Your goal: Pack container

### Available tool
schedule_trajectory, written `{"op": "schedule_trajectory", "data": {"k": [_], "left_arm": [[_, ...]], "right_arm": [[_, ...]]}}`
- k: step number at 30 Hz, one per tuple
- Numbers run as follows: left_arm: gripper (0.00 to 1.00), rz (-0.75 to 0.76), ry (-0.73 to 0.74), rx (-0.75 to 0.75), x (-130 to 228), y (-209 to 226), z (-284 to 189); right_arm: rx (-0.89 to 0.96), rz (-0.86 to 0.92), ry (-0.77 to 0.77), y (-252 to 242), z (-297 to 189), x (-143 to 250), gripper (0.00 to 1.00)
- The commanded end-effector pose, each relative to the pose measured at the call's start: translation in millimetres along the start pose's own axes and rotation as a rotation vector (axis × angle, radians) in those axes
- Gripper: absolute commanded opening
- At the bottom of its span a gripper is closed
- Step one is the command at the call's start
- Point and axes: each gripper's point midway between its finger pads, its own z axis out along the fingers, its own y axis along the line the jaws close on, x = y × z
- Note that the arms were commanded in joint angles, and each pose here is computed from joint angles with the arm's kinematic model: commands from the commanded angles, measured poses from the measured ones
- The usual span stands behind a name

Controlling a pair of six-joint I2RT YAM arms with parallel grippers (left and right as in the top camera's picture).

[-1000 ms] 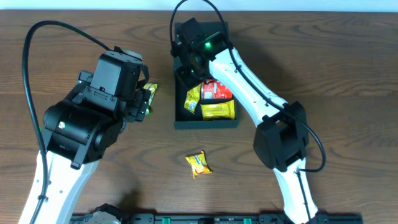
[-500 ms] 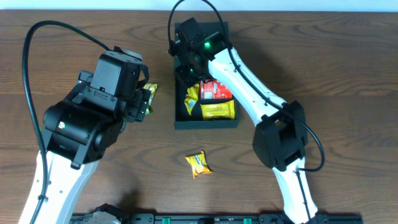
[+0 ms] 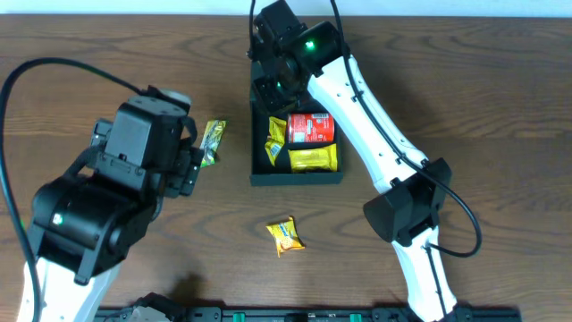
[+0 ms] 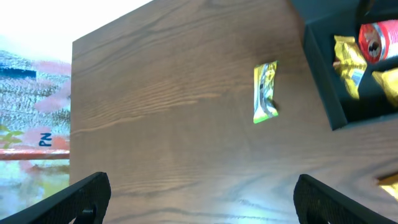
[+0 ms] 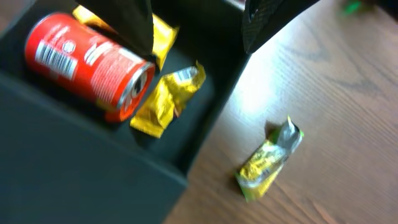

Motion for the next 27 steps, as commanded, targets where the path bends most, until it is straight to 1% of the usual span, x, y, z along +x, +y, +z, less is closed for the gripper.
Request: {"op": "schedule_trajectory", "data": {"k": [1, 3, 4, 5, 6, 9, 14, 15, 18, 20, 22, 24, 25, 27], "left_arm": [[0.95, 0.055, 0.006, -0.017, -4.9, 2.6, 2.6], [0.95, 0.06, 0.016, -0.008, -7.8, -0.5, 8.8], [0.95, 0.055, 0.017, 0.012, -9.9, -3.9, 12.1], [0.95, 0.045, 0.019, 0.039, -12.4, -7.9, 16.4], [0.95, 0.036, 0.02, 0.069, -14.8, -11.8, 20.4], [0.95, 0.023, 0.026, 0.135, -20.9, -15.9, 34.0], [0.95, 0.005, 0.057, 0.171, -29.3, -7.4, 68.6], [0.95, 0.024, 0.063, 0.197, -30.8, -10.3, 76.3], [0.95, 0.155, 0.122, 0.279, -27.8, -27.4, 106.0], [0.95, 0.208, 0.186, 0.317, -22.2, -39.3, 131.4], [0.95, 0.238, 0.236, 0.359, -16.6, -51.0, 152.2], [0.95, 0.238, 0.275, 0.376, -13.5, -59.2, 173.2], [0.97, 0.231, 0.287, 0.378, -13.1, -62.1, 182.5], [0.98, 0.206, 0.3, 0.376, -14.2, -67.4, 201.1]], "right_arm": [[-0.021, 0.064, -0.032, 10.1, -16.6, -3.0, 0.51], [-0.018, 0.083, -0.071, 8.8, -30.5, -7.7, 0.6], [0.002, 0.096, -0.095, 3.2, -39.7, -10.1, 0.69], [0.036, 0.118, -0.12, -5.4, -50.4, -11.3, 0.8], [0.067, 0.135, -0.139, -13.7, -60.9, -11.4, 0.83], [0.168, 0.169, -0.201, -39.9, -101.6, -5.9, 0.84], [0.316, 0.239, -0.287, -78.2, -170.9, 16.7, 0.85], [0.33, 0.251, -0.3, -83.1, -184.4, 23.4, 0.85], [0.348, 0.319, -0.307, -93.9, -213.5, 47.8, 0.85], [0.376, 0.359, -0.288, -101.1, -225.0, 65.5, 0.85], [0.391, 0.367, -0.283, -104.3, -230.7, 72.9, 0.86], [0.383, 0.368, -0.292, -102.5, -233.3, 73.4, 0.88], [0.387, 0.369, -0.293, -103.0, -234.1, 73.9, 0.89], [0.386, 0.37, -0.293, -102.9, -233.9, 73.9, 0.89]]}}
